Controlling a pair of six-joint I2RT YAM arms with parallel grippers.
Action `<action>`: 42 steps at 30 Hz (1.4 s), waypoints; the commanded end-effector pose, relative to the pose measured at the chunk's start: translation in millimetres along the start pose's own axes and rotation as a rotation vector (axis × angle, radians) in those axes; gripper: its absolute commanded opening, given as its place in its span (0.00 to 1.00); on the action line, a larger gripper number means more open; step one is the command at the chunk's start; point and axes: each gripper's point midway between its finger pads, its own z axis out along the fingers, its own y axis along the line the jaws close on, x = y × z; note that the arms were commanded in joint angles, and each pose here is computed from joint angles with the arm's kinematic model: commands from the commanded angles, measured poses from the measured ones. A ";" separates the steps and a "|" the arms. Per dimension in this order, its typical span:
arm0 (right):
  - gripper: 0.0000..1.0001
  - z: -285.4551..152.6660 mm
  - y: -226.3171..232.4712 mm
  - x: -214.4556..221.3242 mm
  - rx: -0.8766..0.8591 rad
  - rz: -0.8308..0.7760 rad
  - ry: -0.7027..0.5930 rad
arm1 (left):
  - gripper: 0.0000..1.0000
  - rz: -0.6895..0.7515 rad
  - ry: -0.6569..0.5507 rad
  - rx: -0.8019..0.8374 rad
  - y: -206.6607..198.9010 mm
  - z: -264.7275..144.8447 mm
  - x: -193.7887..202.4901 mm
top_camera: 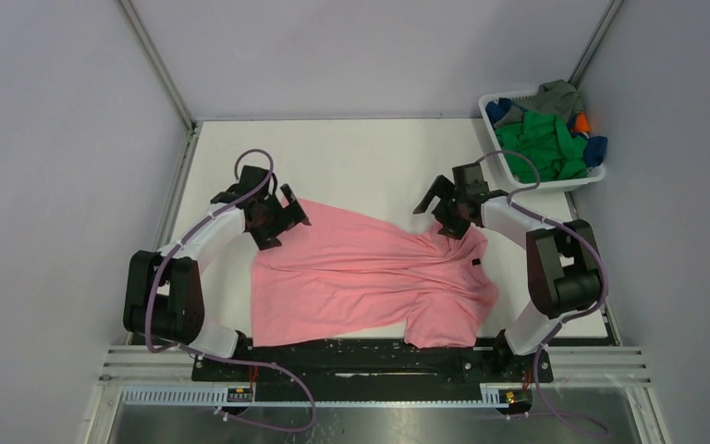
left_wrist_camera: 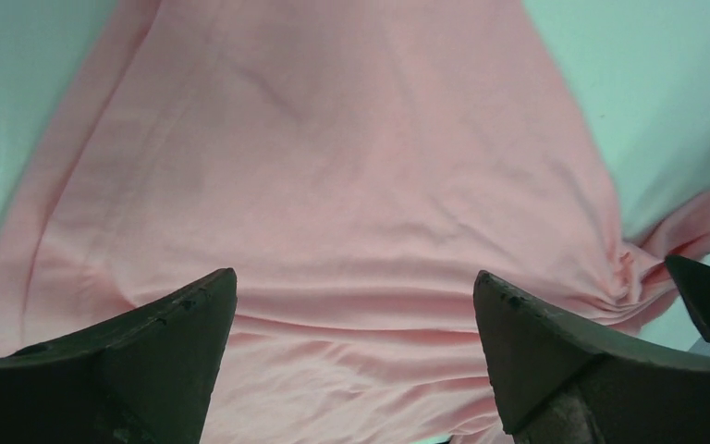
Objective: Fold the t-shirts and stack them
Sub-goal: Flatten out the tshirt
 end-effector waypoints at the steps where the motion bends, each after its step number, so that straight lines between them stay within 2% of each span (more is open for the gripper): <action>1: 0.99 12.9 7.7 -14.0 0.010 -0.006 -0.029 | 0.99 0.030 -0.027 0.062 -20.9 -0.3 -14.3; 7: 0.99 -5.7 -15.6 -31.0 0.145 -0.104 -0.125 | 0.99 0.022 -0.006 0.065 -20.2 9.5 -10.1; 9: 0.98 -9.0 -21.4 -26.7 0.171 -0.135 -0.097 | 0.99 0.023 -0.001 0.062 -19.2 11.3 -8.7; 13: 0.88 -9.5 -20.2 3.5 0.138 -0.208 0.023 | 0.99 0.019 0.011 0.046 -14.0 15.2 -4.8; 16: 0.81 -14.8 -22.5 21.7 0.162 -0.291 0.057 | 0.99 0.018 0.015 0.045 -13.0 17.1 -3.6; 24: 0.61 -15.9 -37.2 30.1 0.199 -0.272 0.053 | 0.99 0.022 0.017 0.043 -12.2 18.5 -3.3; 27: 0.60 -14.2 -35.1 38.4 0.178 -0.255 0.089 | 0.99 0.023 0.018 0.043 -12.0 18.1 -2.8; 31: 0.60 -17.7 -47.5 35.5 0.219 -0.261 0.051 | 0.99 0.027 0.013 0.043 -11.1 17.0 -2.7; 36: 0.53 -12.2 -44.0 35.9 0.180 -0.255 0.034 | 0.99 0.033 0.019 0.047 -11.4 17.0 -1.4; 42: 0.33 -3.9 -29.2 30.7 0.136 -0.260 0.035 | 0.98 0.037 0.018 0.037 -7.9 18.3 -0.4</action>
